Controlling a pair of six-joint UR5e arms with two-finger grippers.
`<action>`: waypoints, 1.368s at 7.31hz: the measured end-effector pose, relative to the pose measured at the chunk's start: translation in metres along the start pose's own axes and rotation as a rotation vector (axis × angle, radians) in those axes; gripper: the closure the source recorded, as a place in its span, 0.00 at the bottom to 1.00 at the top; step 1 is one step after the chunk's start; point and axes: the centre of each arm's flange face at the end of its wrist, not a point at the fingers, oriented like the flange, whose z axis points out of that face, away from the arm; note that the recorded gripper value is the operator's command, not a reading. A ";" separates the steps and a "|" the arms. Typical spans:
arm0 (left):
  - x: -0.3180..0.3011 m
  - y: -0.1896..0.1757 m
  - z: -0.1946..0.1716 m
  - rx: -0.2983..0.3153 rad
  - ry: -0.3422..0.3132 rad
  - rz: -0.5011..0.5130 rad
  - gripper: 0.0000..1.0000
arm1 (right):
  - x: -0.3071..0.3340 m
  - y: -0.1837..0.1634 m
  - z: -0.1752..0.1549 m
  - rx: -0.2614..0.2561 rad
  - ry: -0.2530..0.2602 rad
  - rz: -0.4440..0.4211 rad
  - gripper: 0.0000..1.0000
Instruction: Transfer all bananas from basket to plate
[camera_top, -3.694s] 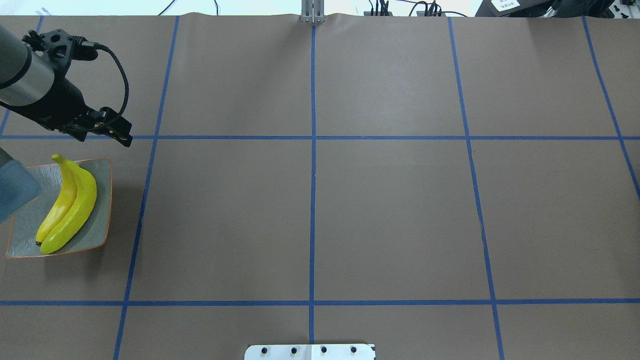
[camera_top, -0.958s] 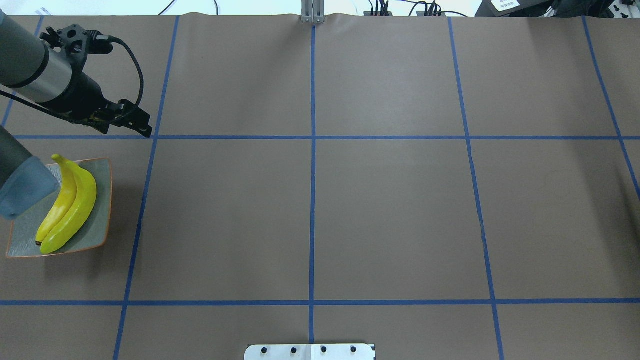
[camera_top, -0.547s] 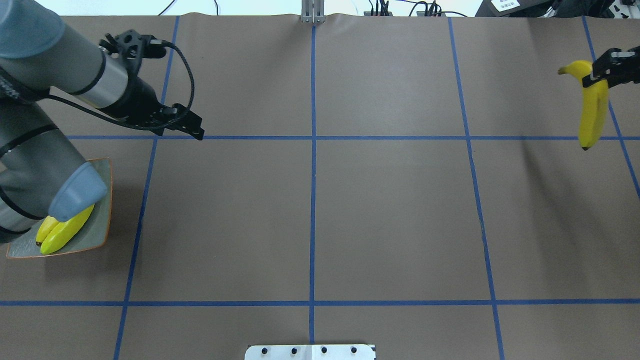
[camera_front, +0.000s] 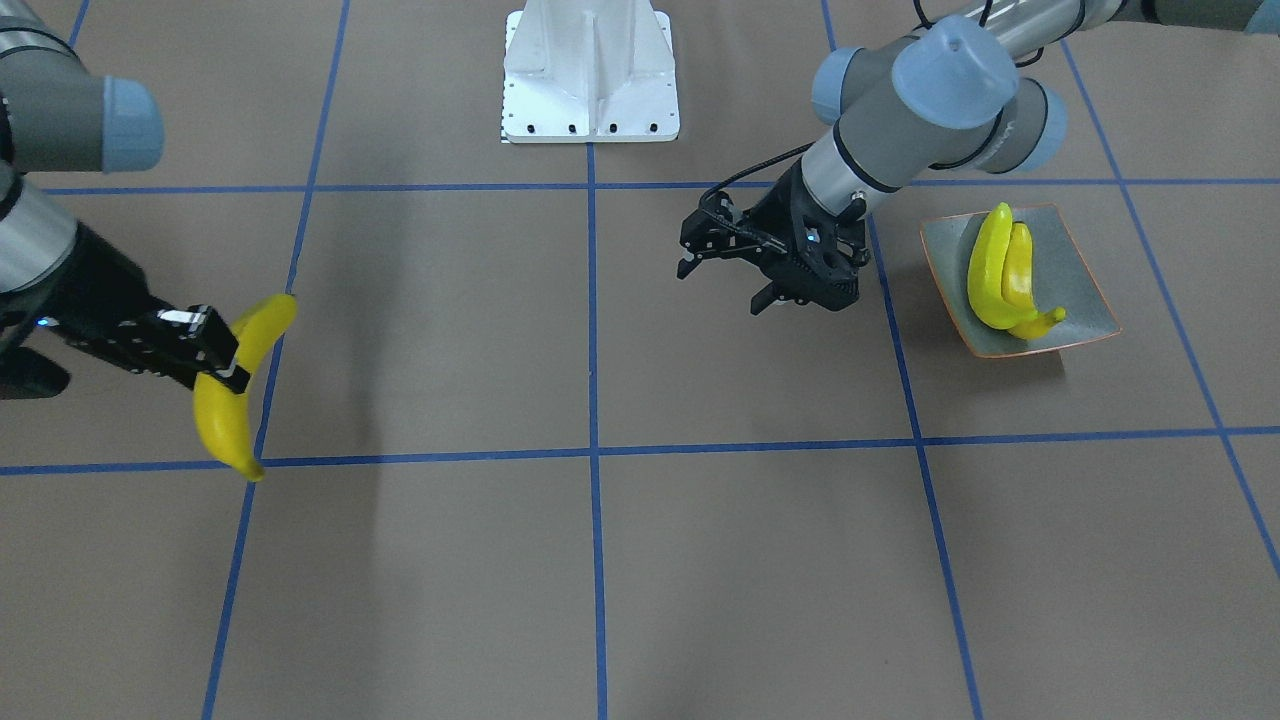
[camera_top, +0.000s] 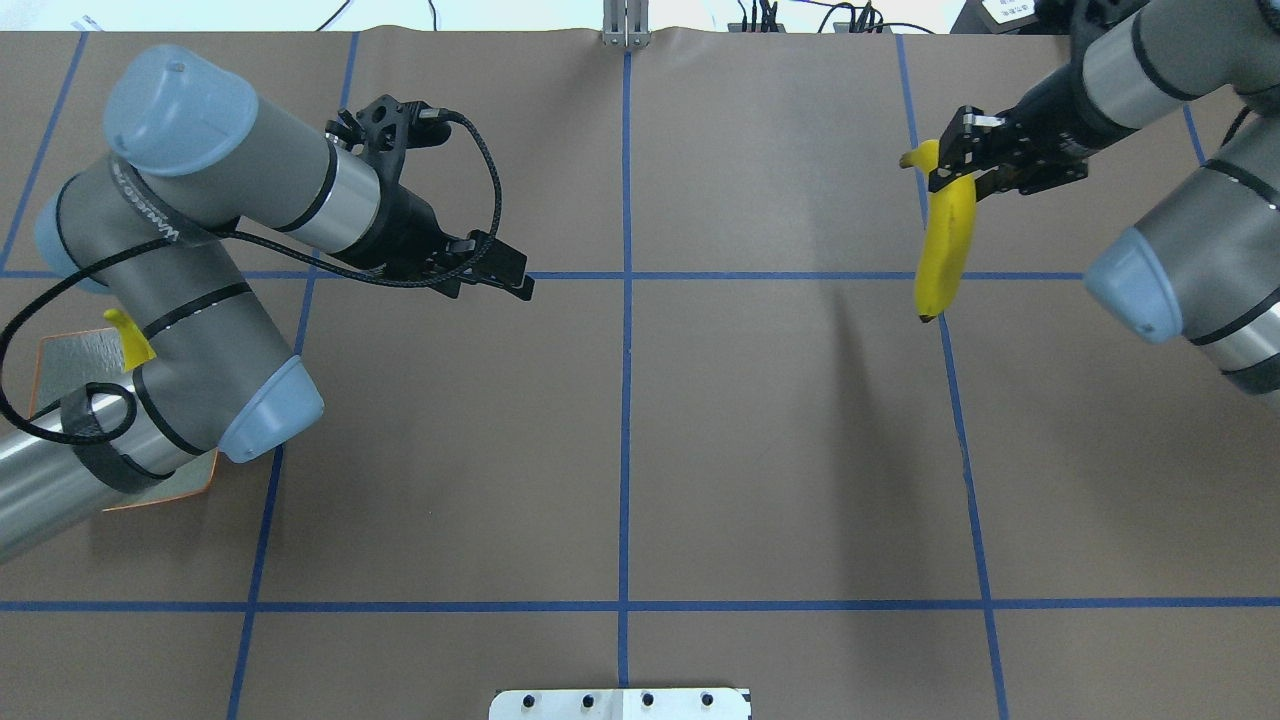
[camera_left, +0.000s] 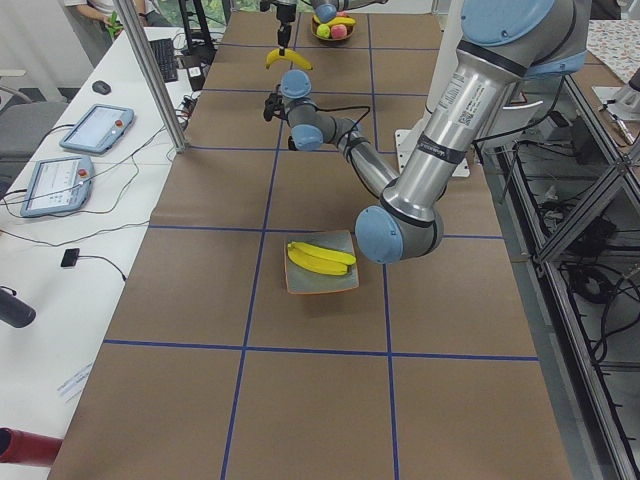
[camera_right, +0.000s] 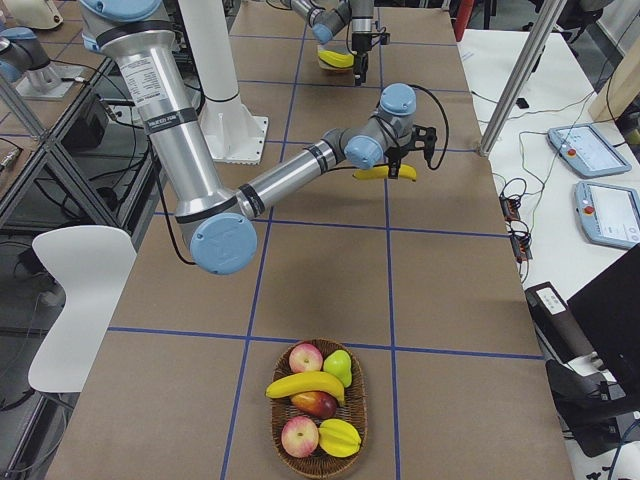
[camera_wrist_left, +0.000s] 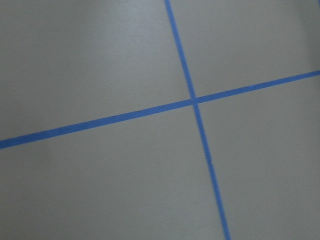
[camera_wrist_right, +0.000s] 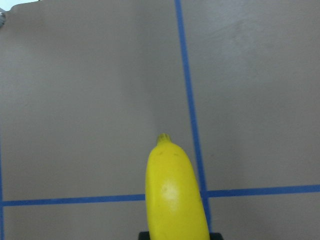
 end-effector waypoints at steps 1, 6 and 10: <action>0.016 0.000 0.010 0.007 0.057 -0.002 0.01 | -0.030 0.018 0.008 -0.011 -0.022 -0.006 1.00; 0.099 0.021 0.033 -0.018 0.211 0.063 0.00 | -0.123 0.078 0.046 -0.016 -0.159 -0.062 1.00; 0.119 0.030 0.041 -0.007 0.254 0.065 0.01 | -0.145 0.099 0.051 -0.062 -0.241 -0.006 1.00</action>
